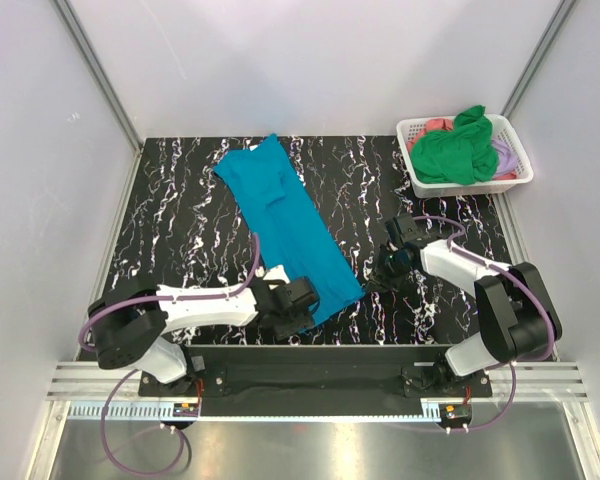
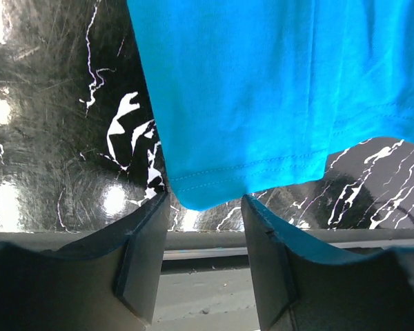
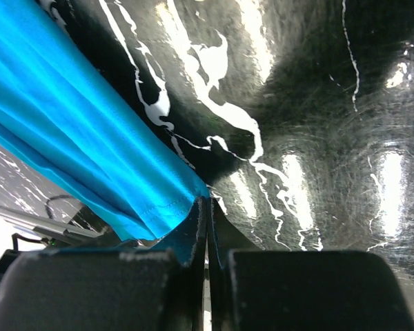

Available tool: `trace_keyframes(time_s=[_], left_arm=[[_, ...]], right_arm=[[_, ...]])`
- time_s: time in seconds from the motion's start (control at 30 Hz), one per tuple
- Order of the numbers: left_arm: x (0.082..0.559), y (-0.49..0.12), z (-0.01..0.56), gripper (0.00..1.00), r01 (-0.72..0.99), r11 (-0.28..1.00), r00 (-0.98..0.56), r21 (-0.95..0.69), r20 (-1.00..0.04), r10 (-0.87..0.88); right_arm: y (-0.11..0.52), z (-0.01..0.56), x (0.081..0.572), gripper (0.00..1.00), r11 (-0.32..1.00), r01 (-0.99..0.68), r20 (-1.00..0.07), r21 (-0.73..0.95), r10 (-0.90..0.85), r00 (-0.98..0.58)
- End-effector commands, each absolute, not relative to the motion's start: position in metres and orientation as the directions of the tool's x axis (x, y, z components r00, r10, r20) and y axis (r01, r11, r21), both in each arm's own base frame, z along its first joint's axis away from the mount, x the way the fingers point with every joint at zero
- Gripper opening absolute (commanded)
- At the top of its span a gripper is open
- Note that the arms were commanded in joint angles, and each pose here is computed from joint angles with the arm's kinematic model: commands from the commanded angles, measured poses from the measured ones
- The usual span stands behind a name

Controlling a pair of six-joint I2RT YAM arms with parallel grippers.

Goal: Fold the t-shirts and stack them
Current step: Fold the tshirt

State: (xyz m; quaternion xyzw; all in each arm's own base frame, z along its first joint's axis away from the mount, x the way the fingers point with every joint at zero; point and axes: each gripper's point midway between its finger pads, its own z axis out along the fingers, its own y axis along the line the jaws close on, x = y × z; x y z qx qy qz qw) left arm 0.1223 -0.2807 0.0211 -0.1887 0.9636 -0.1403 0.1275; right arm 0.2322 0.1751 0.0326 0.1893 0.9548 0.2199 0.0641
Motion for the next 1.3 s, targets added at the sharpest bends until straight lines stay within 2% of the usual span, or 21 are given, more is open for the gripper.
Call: trace_keyframes(time_s=[0.0,0.13,0.27,0.47,0.73,0.97,1.17,1.27], left_arm=[[0.135,-0.286,0.028,0.51,-0.352,0.872,-0.863,-0.341,-0.242,-0.443],[0.135,-0.283,0.031,0.49,-0.374,0.865,-0.845,-0.335,-0.262,-0.466],[0.128,-0.282,0.040,0.52,-0.369,0.859,-0.835,-0.354,-0.280,-0.474],[0.122,-0.280,0.040,0.51,-0.405,0.823,-0.813,-0.399,-0.256,-0.524],[0.121,-0.278,0.032,0.46,-0.423,0.825,-0.807,-0.374,-0.259,-0.531],[0.116,-0.271,0.024,0.45,-0.470,0.797,-0.785,-0.379,-0.233,-0.573],[0.116,-0.273,0.021,0.40,-0.465,0.811,-0.790,-0.356,-0.246,-0.561],[0.117,-0.280,0.018,0.31,-0.448,0.822,-0.801,-0.351,-0.250,-0.544]], right_arm=[[0.175,0.036,0.224,0.00,0.839,0.304,-0.043,0.451,0.360,-0.932],[0.175,0.037,0.224,0.00,0.839,0.302,-0.050,0.452,0.362,-0.931],[0.175,0.037,0.224,0.00,0.840,0.298,-0.046,0.454,0.356,-0.933],[0.176,0.038,0.223,0.00,0.838,0.296,-0.043,0.458,0.353,-0.935],[0.177,0.039,0.223,0.00,0.834,0.296,-0.041,0.466,0.355,-0.934],[0.178,0.038,0.221,0.00,0.835,0.292,-0.036,0.466,0.348,-0.937],[0.179,0.040,0.223,0.00,0.832,0.288,-0.037,0.475,0.346,-0.938],[0.179,0.040,0.223,0.00,0.834,0.284,-0.040,0.474,0.343,-0.939]])
